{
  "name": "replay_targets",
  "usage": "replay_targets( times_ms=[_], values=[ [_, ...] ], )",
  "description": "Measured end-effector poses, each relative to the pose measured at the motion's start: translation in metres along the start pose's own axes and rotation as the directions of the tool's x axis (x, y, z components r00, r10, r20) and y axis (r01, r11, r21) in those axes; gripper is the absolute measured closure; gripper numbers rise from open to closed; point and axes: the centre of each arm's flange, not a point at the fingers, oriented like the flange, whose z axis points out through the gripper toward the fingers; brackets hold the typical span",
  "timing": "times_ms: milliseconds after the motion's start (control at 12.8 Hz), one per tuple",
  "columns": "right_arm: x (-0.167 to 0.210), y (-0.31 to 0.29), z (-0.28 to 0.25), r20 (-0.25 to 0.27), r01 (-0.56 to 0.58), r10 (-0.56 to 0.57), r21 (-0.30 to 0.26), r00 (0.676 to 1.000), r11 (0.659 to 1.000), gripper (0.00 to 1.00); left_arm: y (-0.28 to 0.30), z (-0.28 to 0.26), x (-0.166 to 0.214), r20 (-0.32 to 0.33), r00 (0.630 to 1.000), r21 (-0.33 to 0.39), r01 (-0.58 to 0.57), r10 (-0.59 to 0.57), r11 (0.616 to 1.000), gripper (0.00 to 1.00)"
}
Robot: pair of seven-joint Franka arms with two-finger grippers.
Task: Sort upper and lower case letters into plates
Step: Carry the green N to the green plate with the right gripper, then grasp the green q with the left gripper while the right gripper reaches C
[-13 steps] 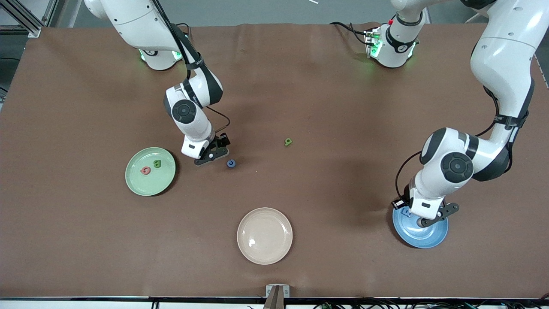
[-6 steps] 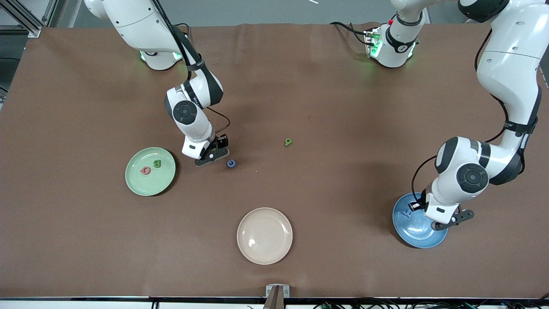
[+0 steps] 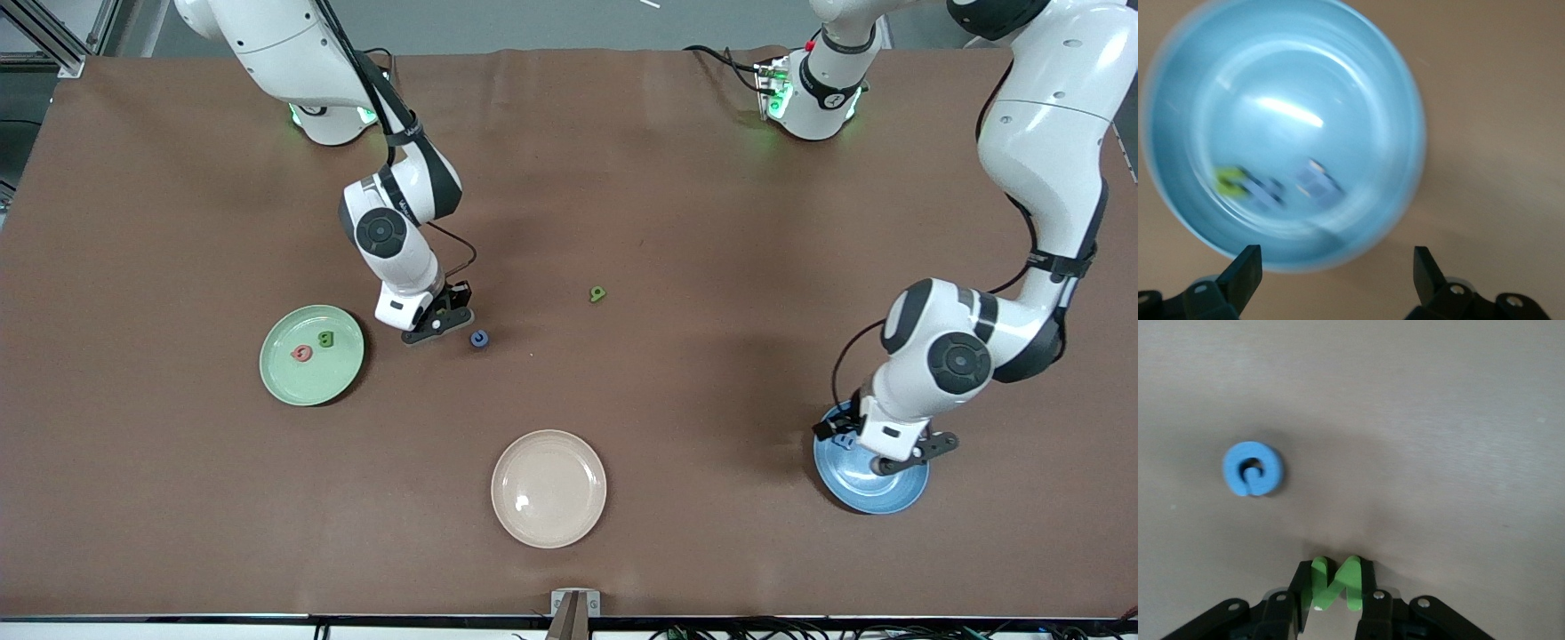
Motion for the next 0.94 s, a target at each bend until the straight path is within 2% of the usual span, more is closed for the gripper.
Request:
replay_targets(
  times_ms=[234, 312, 390, 624, 780, 936],
  values=[
    [0.037, 0.055, -0.057, 0.098, -0.084, 0.082, 0.007, 0.992, 0.996, 0.67, 0.084, -0.013, -0.076, 0.068, 0.995, -0.038, 0.073, -0.070, 0.997, 0.01],
    [0.045, 0.087, -0.078, 0.104, -0.096, 0.094, 0.015, 0.990, 0.995, 0.67, 0.112, -0.012, -0.109, 0.086, 0.993, -0.035, 0.087, -0.083, 0.996, 0.07],
    [0.048, 0.124, -0.091, 0.103, -0.090, 0.087, 0.026, 0.991, 0.996, 0.67, 0.139, -0.008, -0.146, 0.100, 0.991, -0.023, 0.093, -0.090, 0.995, 0.09],
    [0.029, 0.228, -0.088, 0.106, -0.077, 0.071, 0.052, 0.992, 0.996, 0.67, 0.209, -0.002, -0.249, 0.107, 0.978, -0.017, 0.179, -0.176, 0.984, 0.10],
    [0.020, 0.257, -0.074, 0.117, -0.095, 0.087, 0.059, 0.989, 0.994, 0.67, 0.233, 0.002, -0.298, 0.110, 0.962, -0.007, 0.253, -0.250, 0.968, 0.11],
    [0.021, 0.258, -0.050, 0.117, -0.098, 0.091, 0.058, 0.989, 0.993, 0.67, 0.239, 0.014, -0.326, 0.112, 0.942, 0.009, 0.317, -0.316, 0.948, 0.12]
  ],
)
